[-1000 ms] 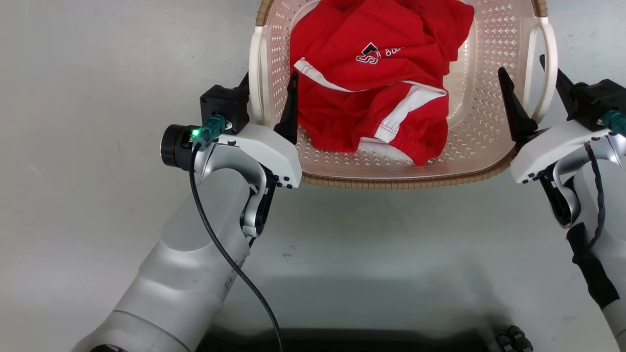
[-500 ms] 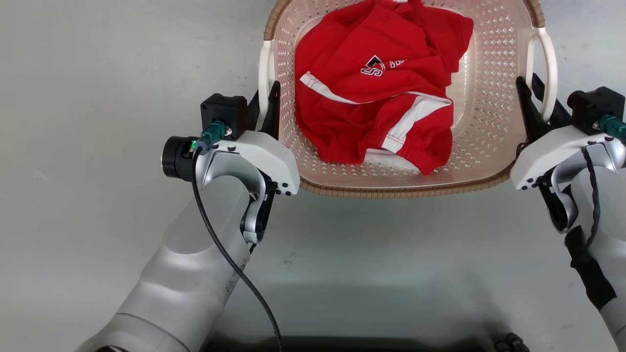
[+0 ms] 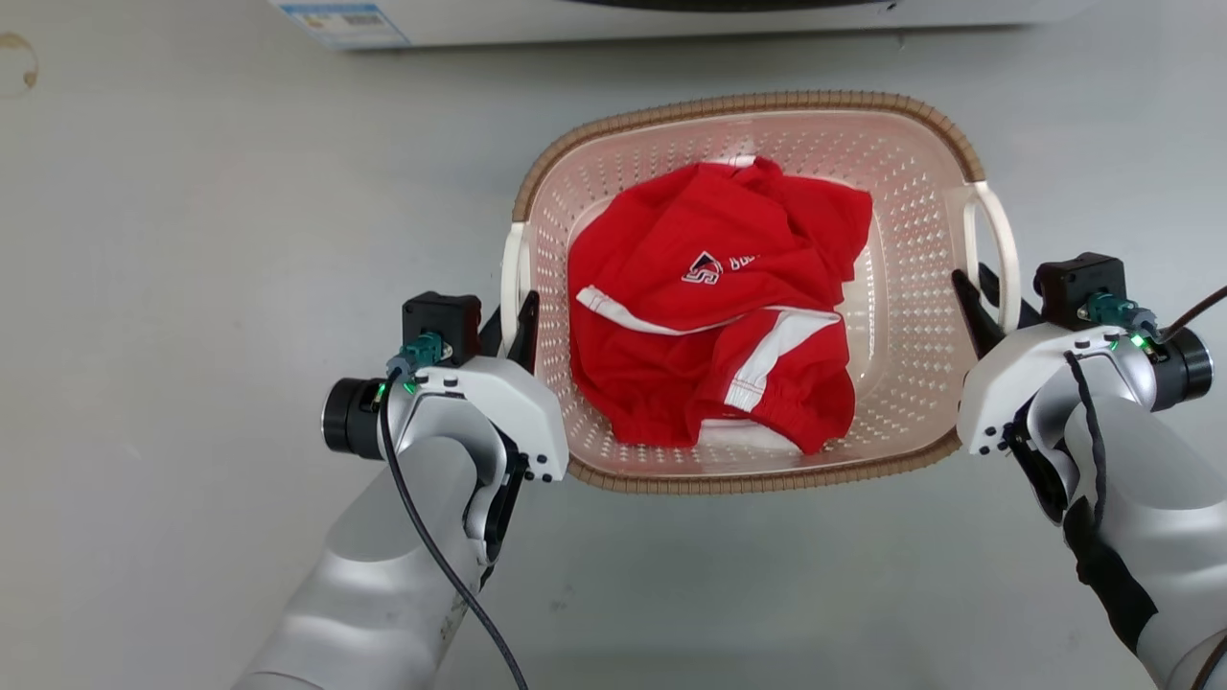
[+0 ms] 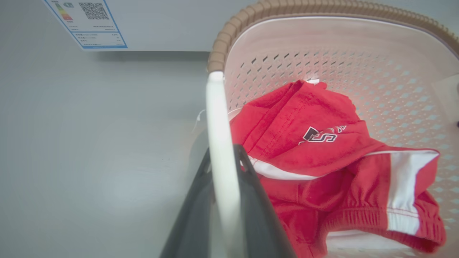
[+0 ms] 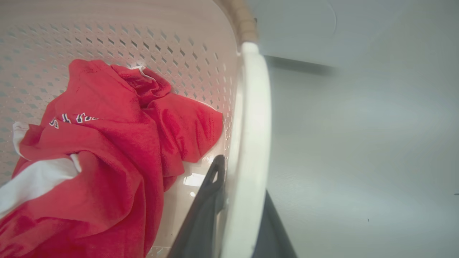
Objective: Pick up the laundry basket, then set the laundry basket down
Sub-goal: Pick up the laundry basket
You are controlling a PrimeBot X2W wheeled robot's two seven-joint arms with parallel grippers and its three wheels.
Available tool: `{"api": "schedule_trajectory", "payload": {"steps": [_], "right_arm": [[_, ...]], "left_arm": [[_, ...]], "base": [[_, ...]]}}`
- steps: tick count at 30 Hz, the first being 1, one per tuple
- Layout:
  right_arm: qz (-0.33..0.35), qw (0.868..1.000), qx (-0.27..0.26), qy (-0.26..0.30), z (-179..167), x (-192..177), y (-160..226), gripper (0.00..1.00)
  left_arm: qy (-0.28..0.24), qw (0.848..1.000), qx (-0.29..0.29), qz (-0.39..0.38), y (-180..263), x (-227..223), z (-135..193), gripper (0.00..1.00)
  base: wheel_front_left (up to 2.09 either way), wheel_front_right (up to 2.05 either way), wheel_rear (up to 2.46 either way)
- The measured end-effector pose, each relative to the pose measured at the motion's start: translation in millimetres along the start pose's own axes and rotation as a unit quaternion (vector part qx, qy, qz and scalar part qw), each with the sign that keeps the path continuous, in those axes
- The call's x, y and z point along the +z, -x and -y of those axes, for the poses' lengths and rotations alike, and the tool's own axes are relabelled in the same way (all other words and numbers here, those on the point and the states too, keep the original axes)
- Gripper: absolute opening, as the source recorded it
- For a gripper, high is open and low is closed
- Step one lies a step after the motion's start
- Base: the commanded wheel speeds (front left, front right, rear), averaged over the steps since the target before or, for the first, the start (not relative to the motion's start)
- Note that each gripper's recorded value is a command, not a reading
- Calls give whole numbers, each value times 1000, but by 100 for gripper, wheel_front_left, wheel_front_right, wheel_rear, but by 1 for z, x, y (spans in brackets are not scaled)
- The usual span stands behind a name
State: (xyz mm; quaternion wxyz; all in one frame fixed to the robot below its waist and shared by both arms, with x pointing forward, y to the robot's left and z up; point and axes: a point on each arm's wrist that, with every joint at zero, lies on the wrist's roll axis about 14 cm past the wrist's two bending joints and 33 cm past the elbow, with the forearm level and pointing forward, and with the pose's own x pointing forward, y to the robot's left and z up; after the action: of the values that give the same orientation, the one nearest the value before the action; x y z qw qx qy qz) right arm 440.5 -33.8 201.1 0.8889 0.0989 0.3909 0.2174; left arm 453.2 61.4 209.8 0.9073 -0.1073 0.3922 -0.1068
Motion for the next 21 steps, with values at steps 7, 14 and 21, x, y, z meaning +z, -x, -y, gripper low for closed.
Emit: {"api": "schedule_trajectory", "payload": {"steps": [7,14,21], "right_arm": [[-2,1000,4,21,-19,30,32,0],[-17,999,16,28,-45,36,72,0],[-27,998,26,44,-69,35,108,0]], "left_arm": [[-13,1000,-14,15,32,19,15,0],[-35,999,-26,26,66,30,24,0],[-56,997,-37,27,99,30,34,0]], "base": [[0,0,0],[0,0,0],[0,0,0]]}}
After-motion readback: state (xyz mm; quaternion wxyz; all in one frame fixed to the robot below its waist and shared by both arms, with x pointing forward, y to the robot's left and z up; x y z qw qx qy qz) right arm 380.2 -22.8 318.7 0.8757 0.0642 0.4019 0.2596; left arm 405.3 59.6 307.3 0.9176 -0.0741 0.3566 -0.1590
